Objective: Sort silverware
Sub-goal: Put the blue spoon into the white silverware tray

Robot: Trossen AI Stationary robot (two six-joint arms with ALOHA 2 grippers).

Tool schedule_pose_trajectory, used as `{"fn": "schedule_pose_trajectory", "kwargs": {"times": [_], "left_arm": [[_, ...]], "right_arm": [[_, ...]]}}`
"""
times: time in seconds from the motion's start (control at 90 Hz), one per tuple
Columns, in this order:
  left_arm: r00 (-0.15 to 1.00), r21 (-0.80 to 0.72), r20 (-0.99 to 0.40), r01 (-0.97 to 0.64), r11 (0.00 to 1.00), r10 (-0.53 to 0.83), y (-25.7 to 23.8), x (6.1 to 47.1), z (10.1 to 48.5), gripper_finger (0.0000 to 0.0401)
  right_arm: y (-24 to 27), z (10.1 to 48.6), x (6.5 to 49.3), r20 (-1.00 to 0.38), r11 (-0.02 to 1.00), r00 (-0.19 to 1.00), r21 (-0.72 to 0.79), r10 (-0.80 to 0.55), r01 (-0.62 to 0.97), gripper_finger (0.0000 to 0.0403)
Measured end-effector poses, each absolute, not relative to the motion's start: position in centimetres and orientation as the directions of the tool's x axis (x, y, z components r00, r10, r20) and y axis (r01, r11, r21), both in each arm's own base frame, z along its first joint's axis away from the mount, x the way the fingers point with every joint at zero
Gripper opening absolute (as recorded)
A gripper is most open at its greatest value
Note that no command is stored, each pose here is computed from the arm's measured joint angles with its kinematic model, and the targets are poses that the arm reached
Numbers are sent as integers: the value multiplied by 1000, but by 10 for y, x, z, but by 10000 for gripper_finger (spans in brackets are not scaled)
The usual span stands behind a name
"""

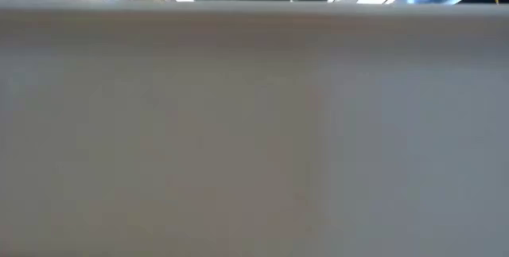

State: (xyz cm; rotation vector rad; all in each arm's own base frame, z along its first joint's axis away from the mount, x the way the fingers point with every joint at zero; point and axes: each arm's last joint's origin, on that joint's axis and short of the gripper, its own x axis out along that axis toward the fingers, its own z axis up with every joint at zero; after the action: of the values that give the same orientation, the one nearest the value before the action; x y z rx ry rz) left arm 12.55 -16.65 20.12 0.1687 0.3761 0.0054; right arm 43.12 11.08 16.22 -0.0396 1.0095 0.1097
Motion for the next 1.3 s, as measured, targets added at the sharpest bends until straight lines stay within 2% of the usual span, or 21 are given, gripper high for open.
{"fn": "schedule_pose_trajectory", "kwargs": {"times": [0.4, 0.589, 1.3], "left_arm": [[932, 169, -360, 18, 986, 45, -166, 126, 201, 0], [933, 181, -358, 18, 983, 48, -166, 126, 201, 0], [933, 184, -355, 16, 983, 51, -166, 126, 201, 0]], "right_arm": [[111, 152, 420, -895, 999, 444, 36, 37, -11, 0], [111, 153, 421, -889, 998, 456, 56, 33, 37, 0], [113, 152, 419, -896, 994, 439, 100, 66, 54, 0]]}}
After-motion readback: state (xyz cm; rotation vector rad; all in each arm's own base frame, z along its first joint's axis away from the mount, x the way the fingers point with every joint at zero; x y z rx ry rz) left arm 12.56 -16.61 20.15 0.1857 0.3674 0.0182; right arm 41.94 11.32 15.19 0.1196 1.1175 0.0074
